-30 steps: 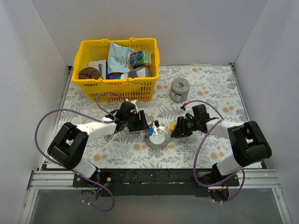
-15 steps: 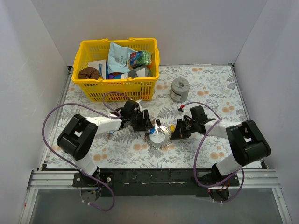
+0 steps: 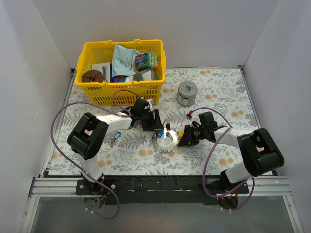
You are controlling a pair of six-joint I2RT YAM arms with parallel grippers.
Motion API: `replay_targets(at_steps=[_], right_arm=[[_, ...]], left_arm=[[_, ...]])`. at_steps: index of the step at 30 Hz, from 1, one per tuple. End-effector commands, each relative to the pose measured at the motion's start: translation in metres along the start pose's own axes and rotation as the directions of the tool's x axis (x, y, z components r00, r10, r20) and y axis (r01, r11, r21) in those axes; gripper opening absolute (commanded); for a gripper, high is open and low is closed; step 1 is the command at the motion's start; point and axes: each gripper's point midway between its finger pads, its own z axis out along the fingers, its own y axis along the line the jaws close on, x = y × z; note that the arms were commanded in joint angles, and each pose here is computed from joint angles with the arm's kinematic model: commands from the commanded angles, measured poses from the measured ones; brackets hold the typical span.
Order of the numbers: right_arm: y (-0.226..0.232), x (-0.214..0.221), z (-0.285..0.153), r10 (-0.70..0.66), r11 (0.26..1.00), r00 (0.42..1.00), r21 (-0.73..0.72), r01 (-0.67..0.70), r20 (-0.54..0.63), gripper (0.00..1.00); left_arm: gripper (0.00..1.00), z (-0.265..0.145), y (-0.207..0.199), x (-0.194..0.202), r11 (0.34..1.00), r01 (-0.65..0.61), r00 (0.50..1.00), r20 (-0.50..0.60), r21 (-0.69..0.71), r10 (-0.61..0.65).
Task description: Put the keys on the keyring
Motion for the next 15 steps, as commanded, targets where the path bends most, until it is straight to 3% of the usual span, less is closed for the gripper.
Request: replay_targets(at_steps=[1, 4, 8, 15], right_arm=[[-0.004, -0.004, 0.001, -0.015, 1.0, 1.0, 0.025, 0.014, 0.016, 0.32], [-0.004, -0.008, 0.001, -0.016, 0.999, 1.0, 0.032, 0.015, 0.023, 0.39], [-0.004, -0.014, 0.001, -0.023, 0.999, 0.999, 0.041, 0.022, 0.037, 0.4], [-0.008, -0.016, 0.006, -0.006, 0.999, 0.999, 0.049, 0.004, 0.04, 0.31]], left_arm=[[0.56, -0.009, 0.003, -0.002, 0.999, -0.035, 0.999, 0.008, -0.027, 0.035], [0.56, -0.012, 0.007, 0.001, 0.998, -0.045, 0.999, 0.007, -0.044, 0.045], [0.56, -0.014, 0.01, 0.004, 0.998, -0.039, 0.999, 0.004, -0.051, 0.039], [0.56, -0.016, 0.011, 0.013, 0.999, -0.018, 1.0, -0.011, -0.041, 0.018]])
